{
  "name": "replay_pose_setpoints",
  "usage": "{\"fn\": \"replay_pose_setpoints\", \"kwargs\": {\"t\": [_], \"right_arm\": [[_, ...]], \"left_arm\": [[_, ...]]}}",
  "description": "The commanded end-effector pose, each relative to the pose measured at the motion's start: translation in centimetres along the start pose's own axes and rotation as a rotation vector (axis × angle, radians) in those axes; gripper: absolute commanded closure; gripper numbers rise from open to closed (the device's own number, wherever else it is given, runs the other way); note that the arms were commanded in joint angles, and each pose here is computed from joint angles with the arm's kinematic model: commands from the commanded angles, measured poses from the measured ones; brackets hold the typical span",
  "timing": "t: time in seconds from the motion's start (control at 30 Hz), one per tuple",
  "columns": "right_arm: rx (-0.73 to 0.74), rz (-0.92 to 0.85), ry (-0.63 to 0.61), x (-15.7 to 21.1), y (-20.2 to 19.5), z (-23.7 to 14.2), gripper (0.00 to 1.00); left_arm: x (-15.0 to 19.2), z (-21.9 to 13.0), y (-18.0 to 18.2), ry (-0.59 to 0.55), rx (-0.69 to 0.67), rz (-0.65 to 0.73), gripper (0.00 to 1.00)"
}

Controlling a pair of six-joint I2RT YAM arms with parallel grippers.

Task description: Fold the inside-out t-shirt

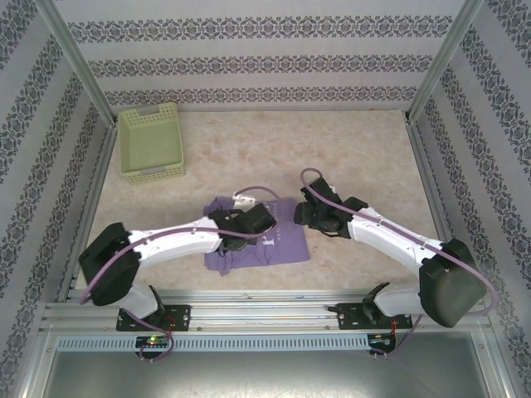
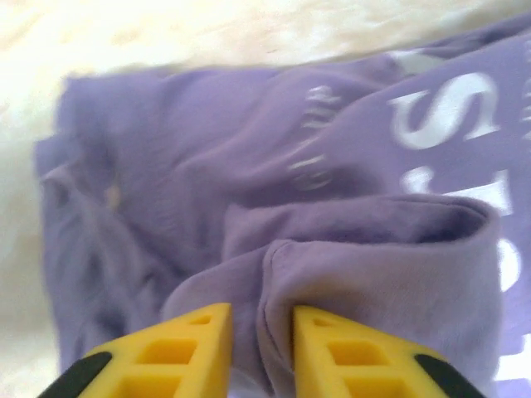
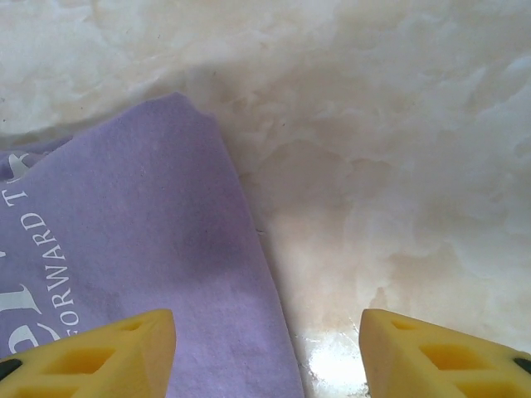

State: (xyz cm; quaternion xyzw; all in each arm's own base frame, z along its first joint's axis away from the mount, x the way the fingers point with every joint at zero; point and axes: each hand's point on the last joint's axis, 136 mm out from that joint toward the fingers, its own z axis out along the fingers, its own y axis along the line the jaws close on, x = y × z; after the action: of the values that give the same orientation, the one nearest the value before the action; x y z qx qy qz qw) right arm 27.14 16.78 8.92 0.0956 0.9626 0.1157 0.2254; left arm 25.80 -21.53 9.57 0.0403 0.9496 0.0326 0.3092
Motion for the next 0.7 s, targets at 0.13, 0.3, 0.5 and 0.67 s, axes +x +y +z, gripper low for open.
{"fn": "replay_pose_setpoints", "kwargs": {"t": [0.13,0.3,0.5,0.67], "right_arm": [[-0.013,-0.013,0.008,-0.6,0.9,0.2,0.39],[-0.01,-0.019,0.002,-0.9,1.4,0.0,0.38],[-0.024,-0.04,-0.006,-1.5,2.4,-0.2,0.37],[-0.077,-0.153,-0.005,-1.9,5.7,0.1,0.36]], "left_arm": [[3.6,-2.4,7.4,-0.066,-0.063,-0.151,0.89],[4.6,-4.1,9.8,-0.119,-0.004,-0.252,0.75],[1.5,-5.0,7.9,-0.153,0.059,-0.237,0.46],[1.9,-2.1,6.2,-0.064,0.171,-0.333,0.45]]}}
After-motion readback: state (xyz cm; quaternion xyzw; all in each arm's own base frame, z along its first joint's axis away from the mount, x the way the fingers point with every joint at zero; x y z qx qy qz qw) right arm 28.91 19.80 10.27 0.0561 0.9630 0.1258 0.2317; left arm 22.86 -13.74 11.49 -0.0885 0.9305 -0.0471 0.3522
